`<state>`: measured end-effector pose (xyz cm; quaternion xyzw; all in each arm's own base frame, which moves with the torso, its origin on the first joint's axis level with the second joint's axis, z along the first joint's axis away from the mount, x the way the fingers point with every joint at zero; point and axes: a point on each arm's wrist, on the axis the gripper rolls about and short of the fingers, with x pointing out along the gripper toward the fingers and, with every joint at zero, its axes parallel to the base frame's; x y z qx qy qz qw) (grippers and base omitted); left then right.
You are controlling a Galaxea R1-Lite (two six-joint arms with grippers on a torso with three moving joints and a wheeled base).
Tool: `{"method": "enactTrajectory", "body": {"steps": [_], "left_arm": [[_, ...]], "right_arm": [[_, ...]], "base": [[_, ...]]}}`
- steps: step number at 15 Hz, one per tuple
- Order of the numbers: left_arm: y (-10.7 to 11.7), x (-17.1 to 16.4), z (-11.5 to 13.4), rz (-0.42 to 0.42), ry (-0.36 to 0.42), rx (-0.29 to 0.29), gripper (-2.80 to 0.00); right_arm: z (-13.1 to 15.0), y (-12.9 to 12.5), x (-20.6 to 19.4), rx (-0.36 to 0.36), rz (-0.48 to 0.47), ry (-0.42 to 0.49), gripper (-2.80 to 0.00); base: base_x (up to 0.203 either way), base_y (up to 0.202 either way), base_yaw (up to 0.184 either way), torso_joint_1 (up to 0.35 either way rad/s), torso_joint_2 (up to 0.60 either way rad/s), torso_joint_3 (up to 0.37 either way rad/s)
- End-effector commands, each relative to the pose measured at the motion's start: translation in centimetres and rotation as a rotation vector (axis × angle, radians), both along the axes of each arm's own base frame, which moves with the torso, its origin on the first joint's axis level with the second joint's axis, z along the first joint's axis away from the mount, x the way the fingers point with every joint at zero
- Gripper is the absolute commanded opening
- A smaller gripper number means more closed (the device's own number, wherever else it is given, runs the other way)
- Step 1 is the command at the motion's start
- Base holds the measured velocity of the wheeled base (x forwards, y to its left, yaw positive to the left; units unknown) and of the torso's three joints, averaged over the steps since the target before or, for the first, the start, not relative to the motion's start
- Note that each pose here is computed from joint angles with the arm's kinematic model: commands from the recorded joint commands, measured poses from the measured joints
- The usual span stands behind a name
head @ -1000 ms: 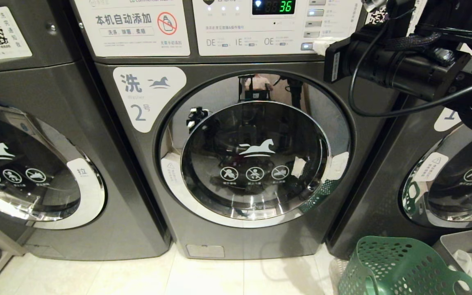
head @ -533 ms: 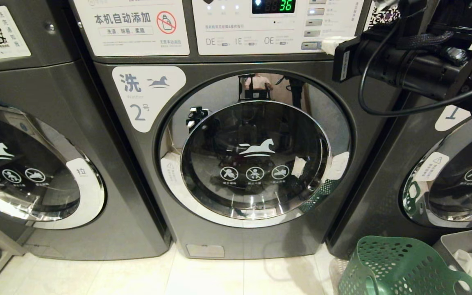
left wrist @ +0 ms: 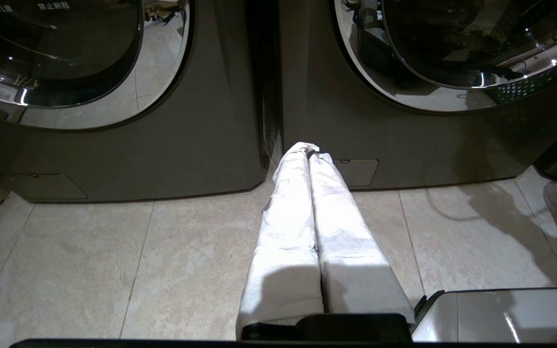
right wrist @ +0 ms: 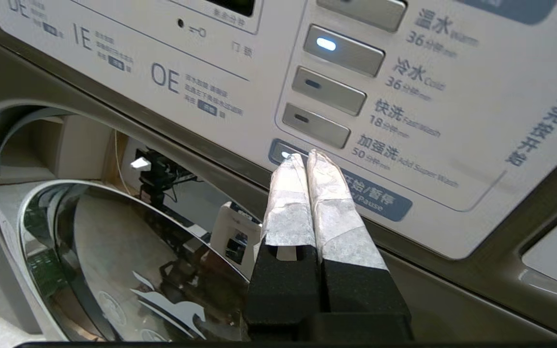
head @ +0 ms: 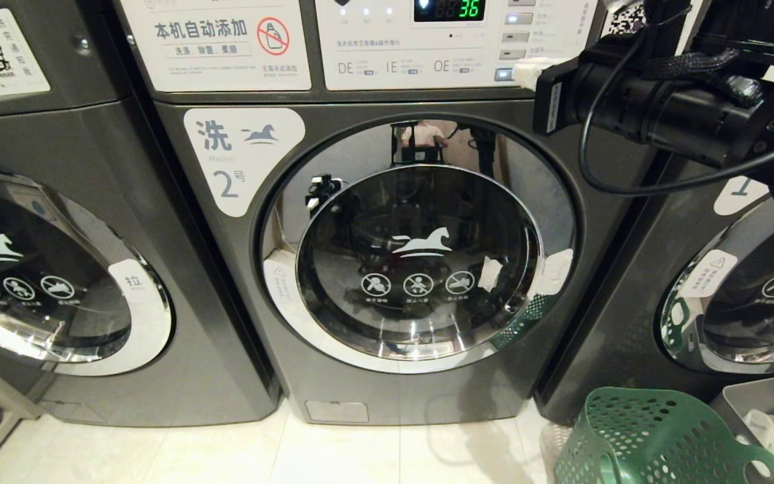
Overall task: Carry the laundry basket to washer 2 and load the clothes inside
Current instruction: Press the washing machine switch
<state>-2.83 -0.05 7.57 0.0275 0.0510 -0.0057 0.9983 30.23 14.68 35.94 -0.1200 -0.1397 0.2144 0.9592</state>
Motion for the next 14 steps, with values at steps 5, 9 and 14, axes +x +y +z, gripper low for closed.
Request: {"method": "enactTrajectory", "body": {"steps": [5,9,14], "left_arm": [[0.0,0.0,0.0,-0.001,0.001,0.000,-2.80],[0.0,0.0,0.0,0.000,0.001,0.001,-2.80],[0.0,0.0,0.0,-0.001,0.001,0.000,-2.80]], "right_arm": [[0.0,0.7,0.8,0.002,0.005,-0.010,-2.80],[-0.3,1.1,1.7,-0.001,0.004,-0.006,-2.80],[-0.6,1.3,2.7,-0.002,-0.008,-0.004,-2.80]], "base": [[0.000,0.000,0.000,0.000,0.00,0.000],[0.000,0.000,0.000,0.000,0.00,0.000],[0.000,0.000,0.000,0.000,0.00,0.000]]}}
